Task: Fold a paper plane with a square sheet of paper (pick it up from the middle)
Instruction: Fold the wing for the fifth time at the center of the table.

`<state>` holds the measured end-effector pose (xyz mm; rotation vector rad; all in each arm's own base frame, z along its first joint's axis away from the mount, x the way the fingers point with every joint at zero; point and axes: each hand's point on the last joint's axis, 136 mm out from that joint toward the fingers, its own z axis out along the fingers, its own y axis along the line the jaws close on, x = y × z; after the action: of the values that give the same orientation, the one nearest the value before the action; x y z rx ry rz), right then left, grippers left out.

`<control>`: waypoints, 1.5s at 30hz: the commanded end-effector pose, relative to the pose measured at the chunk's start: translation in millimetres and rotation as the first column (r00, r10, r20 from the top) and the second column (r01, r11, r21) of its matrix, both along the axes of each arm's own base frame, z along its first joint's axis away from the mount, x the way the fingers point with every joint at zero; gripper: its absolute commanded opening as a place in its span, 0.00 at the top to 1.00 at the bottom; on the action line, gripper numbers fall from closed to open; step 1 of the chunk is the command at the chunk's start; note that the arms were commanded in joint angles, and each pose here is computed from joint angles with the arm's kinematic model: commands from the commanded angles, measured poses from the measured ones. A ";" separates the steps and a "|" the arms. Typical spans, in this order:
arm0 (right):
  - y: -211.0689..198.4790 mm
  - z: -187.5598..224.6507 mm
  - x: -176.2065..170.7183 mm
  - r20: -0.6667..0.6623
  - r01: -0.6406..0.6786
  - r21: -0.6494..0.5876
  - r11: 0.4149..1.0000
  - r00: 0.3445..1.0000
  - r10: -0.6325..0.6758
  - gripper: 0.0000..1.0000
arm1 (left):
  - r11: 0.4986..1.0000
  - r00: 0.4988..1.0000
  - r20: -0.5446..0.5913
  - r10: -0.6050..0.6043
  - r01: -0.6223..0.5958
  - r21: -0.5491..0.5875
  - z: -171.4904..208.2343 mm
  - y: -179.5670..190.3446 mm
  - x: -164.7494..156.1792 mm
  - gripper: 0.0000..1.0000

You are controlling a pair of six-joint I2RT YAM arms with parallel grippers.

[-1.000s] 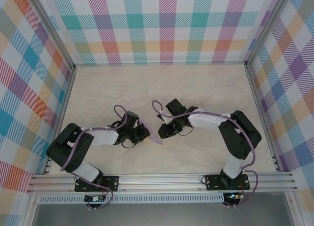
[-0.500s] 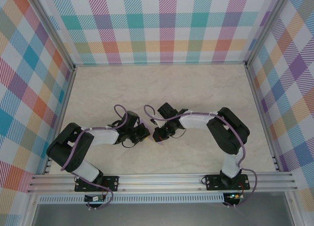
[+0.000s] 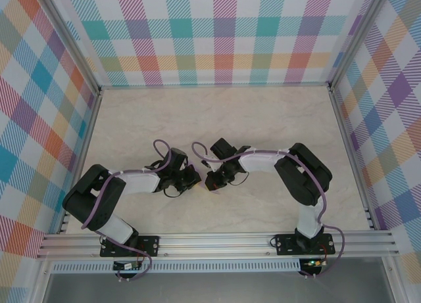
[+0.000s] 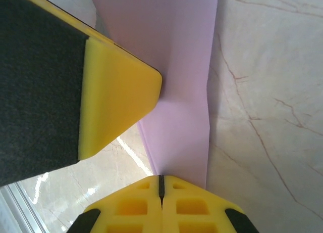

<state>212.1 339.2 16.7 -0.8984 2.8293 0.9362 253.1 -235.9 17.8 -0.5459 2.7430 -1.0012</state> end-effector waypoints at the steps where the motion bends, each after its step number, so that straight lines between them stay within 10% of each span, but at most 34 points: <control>1: -15.1 -11.4 -5.1 -0.006 -0.023 -0.086 0.996 1.000 0.022 1.00 | 0.991 0.998 -0.062 0.016 -0.007 0.134 -23.7 20.4 -13.2 0.95; 23: -66.5 -16.0 -59.2 -0.118 -0.035 -0.164 0.986 0.993 0.015 1.00 | 0.976 0.996 -0.094 0.011 0.010 0.219 -37.4 34.7 -21.6 0.97; 32: -35.0 37.9 -18.8 0.059 0.104 0.013 0.994 0.993 -0.105 1.00 | 0.976 0.985 0.066 -0.158 0.145 0.161 -13.4 12.2 -4.3 0.97; 45: 14.4 17.5 6.4 -0.052 0.115 0.071 0.991 0.992 -0.112 1.00 | 0.943 0.937 0.177 -0.301 0.266 0.199 1.5 3.0 5.9 0.98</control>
<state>215.8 345.4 33.4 -0.7129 2.8298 1.0148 256.0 -236.3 20.5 -0.0552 2.7280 -0.8590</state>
